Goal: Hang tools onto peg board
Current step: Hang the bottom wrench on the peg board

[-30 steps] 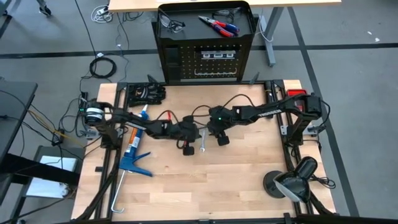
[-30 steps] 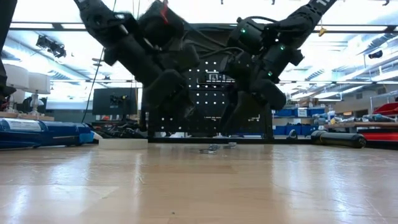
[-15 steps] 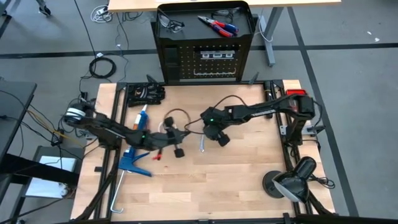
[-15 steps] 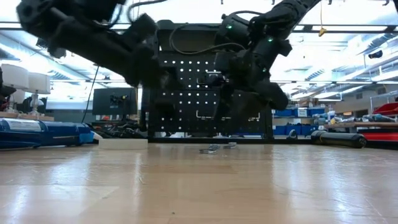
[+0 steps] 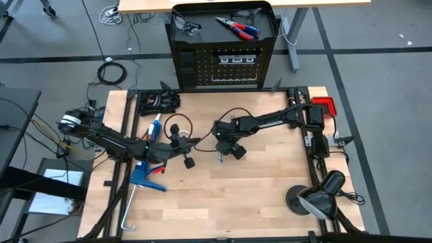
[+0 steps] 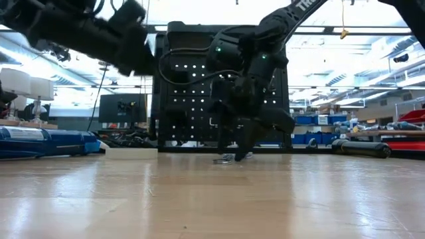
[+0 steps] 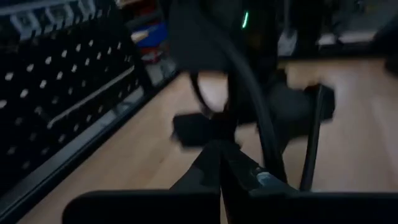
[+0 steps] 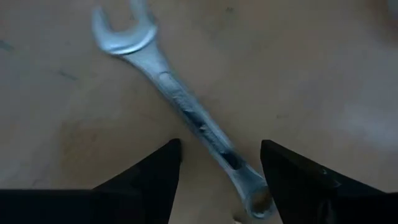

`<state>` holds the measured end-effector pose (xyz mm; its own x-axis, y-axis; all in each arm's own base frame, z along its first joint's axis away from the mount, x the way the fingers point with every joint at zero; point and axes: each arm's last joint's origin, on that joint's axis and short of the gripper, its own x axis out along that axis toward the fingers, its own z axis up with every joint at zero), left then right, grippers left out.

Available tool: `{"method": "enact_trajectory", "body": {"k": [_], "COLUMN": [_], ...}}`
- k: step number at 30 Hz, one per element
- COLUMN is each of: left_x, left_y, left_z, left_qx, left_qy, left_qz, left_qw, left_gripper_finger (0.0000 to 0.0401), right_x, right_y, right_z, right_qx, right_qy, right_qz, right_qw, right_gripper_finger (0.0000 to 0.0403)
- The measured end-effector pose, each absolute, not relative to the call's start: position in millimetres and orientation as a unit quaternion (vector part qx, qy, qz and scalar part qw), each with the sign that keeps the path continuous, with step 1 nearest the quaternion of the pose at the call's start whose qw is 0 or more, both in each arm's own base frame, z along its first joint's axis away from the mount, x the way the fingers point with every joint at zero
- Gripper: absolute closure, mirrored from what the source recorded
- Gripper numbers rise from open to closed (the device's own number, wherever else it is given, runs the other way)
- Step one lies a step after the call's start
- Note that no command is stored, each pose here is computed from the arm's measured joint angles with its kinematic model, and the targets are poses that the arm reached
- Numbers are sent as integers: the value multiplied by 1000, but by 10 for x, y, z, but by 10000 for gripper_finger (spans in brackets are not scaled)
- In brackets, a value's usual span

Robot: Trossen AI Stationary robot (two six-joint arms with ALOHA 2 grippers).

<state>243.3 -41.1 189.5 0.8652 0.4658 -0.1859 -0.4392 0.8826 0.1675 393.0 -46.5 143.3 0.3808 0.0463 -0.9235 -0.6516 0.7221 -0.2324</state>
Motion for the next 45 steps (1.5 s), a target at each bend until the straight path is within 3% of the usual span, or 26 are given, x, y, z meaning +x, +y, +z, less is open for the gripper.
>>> {"method": "enact_trajectory", "body": {"k": [8, 18, 30, 37, 45], "left_x": [2383, 2380, 2382, 2370, 2424], "left_y": [-426, -425, -434, -438, -430], "left_z": [1917, 1930, 1912, 1834, 1712], "left_qx": [88, 89, 86, 32, -4], "left_qy": [123, 122, 131, 152, 171], "left_qz": [237, 238, 217, 209, 216], "left_qw": [960, 960, 964, 966, 961], "left_gripper_finger": [401, 401, 401, 399, 326], "right_x": [3935, 3970, 3872, 3806, 3711], "right_y": [-471, -400, -426, -445, -432], "right_z": [1331, 1325, 1546, 1680, 2036], "right_qx": [-291, -299, -271, -247, -220], "right_qy": [523, 528, 532, 540, 515], "right_qz": [238, 205, 186, 169, 134], "right_qw": [765, 768, 781, 787, 818], "right_gripper_finger": [195, 383, 390, 390, 391]}}
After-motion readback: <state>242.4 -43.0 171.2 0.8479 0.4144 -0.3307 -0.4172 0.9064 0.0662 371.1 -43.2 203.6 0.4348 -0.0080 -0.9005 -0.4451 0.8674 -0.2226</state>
